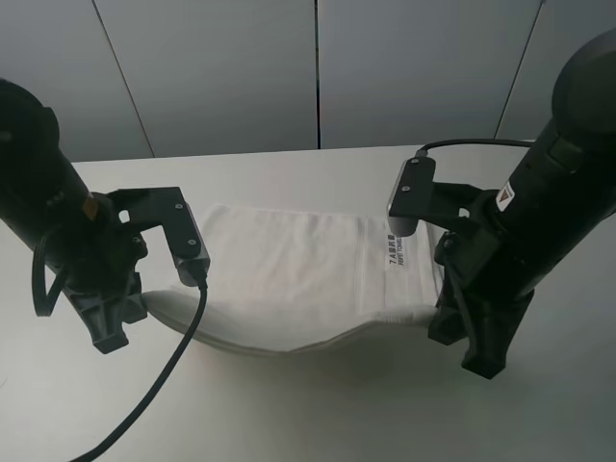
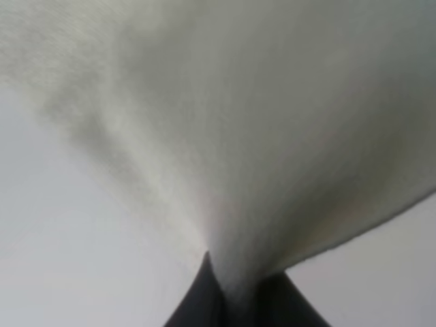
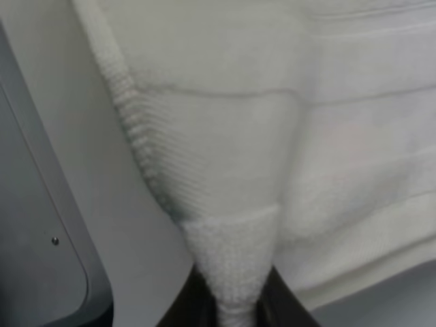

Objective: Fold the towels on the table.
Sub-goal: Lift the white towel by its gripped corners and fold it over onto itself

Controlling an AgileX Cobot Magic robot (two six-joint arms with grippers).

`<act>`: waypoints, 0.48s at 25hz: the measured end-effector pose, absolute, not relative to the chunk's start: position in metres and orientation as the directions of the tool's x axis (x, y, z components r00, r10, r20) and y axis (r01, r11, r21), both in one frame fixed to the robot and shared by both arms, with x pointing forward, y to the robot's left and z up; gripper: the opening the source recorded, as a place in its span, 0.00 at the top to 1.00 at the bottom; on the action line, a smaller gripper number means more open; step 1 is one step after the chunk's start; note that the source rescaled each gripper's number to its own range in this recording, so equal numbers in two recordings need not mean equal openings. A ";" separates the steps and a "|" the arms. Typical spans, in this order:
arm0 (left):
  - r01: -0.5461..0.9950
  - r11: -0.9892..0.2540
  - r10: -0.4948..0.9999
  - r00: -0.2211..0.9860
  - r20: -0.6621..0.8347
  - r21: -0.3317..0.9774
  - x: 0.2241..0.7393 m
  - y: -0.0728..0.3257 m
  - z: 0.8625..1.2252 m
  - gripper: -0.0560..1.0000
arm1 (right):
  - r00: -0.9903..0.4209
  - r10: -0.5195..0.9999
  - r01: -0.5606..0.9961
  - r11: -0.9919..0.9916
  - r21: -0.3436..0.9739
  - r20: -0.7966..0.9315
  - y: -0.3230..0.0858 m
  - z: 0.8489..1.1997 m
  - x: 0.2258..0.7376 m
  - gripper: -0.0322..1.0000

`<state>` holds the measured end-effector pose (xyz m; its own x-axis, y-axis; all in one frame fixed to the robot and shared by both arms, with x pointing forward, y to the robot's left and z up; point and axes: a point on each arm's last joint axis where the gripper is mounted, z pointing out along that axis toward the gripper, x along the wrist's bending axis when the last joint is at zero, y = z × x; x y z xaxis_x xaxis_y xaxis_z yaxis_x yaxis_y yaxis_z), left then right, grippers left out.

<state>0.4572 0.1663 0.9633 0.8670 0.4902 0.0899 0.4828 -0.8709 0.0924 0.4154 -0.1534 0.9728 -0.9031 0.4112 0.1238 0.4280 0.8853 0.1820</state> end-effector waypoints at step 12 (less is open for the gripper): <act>0.683 -0.684 0.727 0.668 0.158 0.258 0.469 0.166 0.974 0.95 | -0.712 0.697 0.693 0.678 0.245 0.087 -0.152 0.974 0.429 0.97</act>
